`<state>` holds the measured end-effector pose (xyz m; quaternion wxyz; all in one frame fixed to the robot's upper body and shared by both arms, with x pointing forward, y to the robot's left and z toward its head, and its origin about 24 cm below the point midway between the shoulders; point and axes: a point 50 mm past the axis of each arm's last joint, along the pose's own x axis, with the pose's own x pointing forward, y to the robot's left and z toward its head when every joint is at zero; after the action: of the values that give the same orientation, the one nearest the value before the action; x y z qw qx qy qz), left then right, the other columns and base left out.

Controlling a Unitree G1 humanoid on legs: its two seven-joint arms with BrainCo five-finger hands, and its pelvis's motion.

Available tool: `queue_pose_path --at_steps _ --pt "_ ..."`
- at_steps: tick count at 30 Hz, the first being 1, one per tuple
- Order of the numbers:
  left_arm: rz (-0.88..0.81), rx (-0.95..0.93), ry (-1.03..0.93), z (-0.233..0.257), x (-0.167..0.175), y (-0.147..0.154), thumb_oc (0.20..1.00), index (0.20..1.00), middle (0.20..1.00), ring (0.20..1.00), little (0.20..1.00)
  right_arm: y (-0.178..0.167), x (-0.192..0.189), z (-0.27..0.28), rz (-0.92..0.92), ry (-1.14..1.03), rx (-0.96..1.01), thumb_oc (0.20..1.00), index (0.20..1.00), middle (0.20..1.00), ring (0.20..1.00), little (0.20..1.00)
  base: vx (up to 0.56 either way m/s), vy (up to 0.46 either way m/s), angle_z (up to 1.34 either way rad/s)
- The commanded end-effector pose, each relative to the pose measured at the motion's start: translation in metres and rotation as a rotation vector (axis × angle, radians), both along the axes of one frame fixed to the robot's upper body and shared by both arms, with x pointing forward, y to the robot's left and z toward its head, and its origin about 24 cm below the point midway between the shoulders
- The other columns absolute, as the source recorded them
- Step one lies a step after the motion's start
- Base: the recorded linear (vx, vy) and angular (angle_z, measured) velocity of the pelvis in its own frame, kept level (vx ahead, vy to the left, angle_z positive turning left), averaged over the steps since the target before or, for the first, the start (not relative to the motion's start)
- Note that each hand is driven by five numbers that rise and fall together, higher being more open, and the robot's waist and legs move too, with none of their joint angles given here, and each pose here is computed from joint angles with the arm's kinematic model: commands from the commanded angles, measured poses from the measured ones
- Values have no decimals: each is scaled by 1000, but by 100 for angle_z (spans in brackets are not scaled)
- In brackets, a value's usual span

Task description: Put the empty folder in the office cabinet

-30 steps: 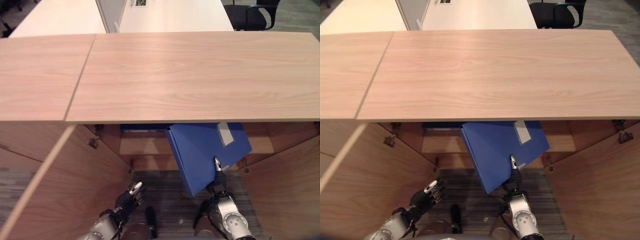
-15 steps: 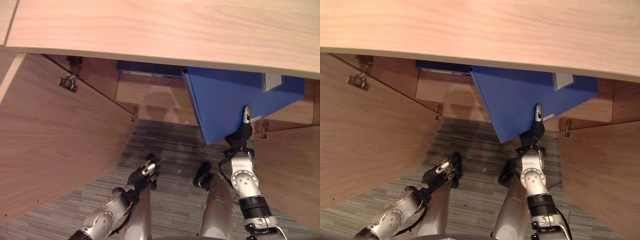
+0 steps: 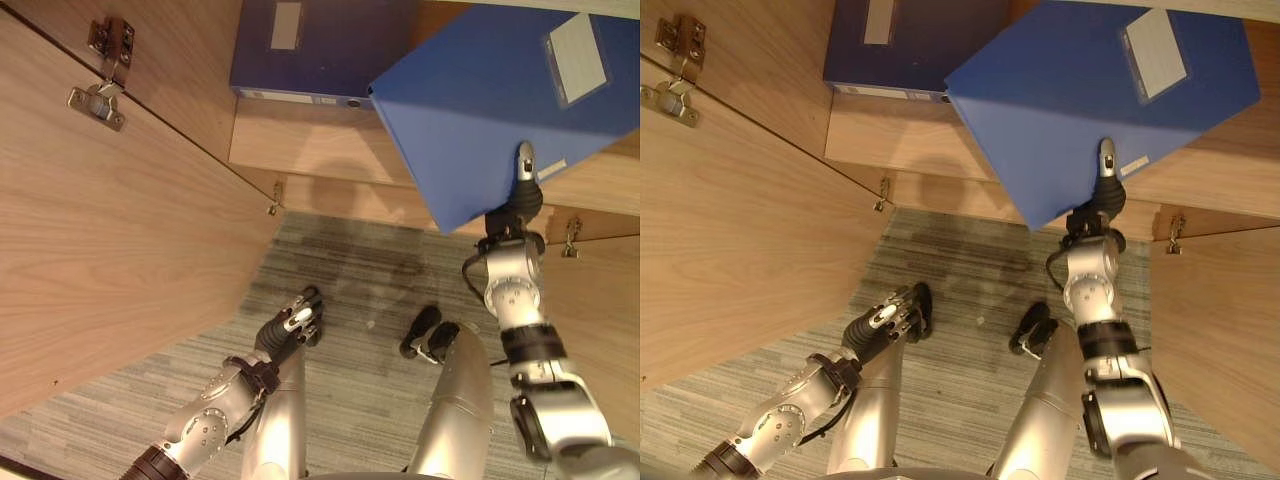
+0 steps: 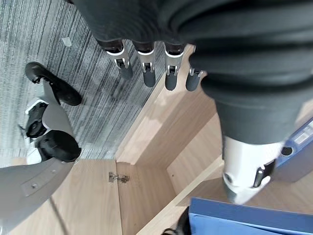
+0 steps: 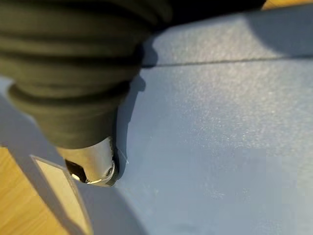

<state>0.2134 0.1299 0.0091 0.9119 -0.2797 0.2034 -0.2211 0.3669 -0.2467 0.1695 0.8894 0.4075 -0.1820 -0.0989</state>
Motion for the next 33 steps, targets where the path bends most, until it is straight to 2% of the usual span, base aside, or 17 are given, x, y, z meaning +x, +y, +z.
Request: queue_pose_path --at_steps 1,2,3,4,7,10,15,22,28,33 --pt "-24 -47 -17 8 -7 -5 1000 1000 1000 1000 1000 -14 3 63 -48 -170 -86 200 200 200 200 200 -3 -31 6" --pt "-20 -44 -8 6 -8 -5 1000 1000 1000 1000 1000 -24 7 64 -94 -157 10 200 200 200 200 200 1 -21 6" --pt "-20 -43 -10 7 -7 -5 1000 1000 1000 1000 1000 -25 8 65 -93 -161 13 200 200 200 200 200 -1 -37 6" --pt "-10 -37 1 6 -7 -4 1000 1000 1000 1000 1000 -40 13 59 -172 -101 108 200 200 200 200 200 -5 -24 4" --pt "1 -27 -1 6 -5 -3 1000 1000 1000 1000 1000 -42 20 58 -204 -26 127 200 200 200 200 200 -12 -14 6" --pt "20 -26 8 5 -3 -4 1000 1000 1000 1000 1000 -25 30 51 -175 43 173 200 200 200 200 200 -3 -2 1" --pt "24 -18 36 0 -6 -7 1000 1000 1000 1000 1000 -19 37 48 -187 97 276 200 200 200 200 200 0 0 0" --pt "38 1 46 1 -4 -7 1000 1000 1000 1000 1000 1 47 61 -167 174 244 200 200 200 200 200 -2 0 1" --pt "45 15 56 -1 -4 -7 1000 1000 1000 1000 1000 14 51 85 -143 138 247 200 200 200 200 200 0 0 0" --pt "29 28 53 0 -3 -10 1000 1000 1000 1000 1000 11 45 109 -154 -13 381 200 200 200 200 200 4 0 1"
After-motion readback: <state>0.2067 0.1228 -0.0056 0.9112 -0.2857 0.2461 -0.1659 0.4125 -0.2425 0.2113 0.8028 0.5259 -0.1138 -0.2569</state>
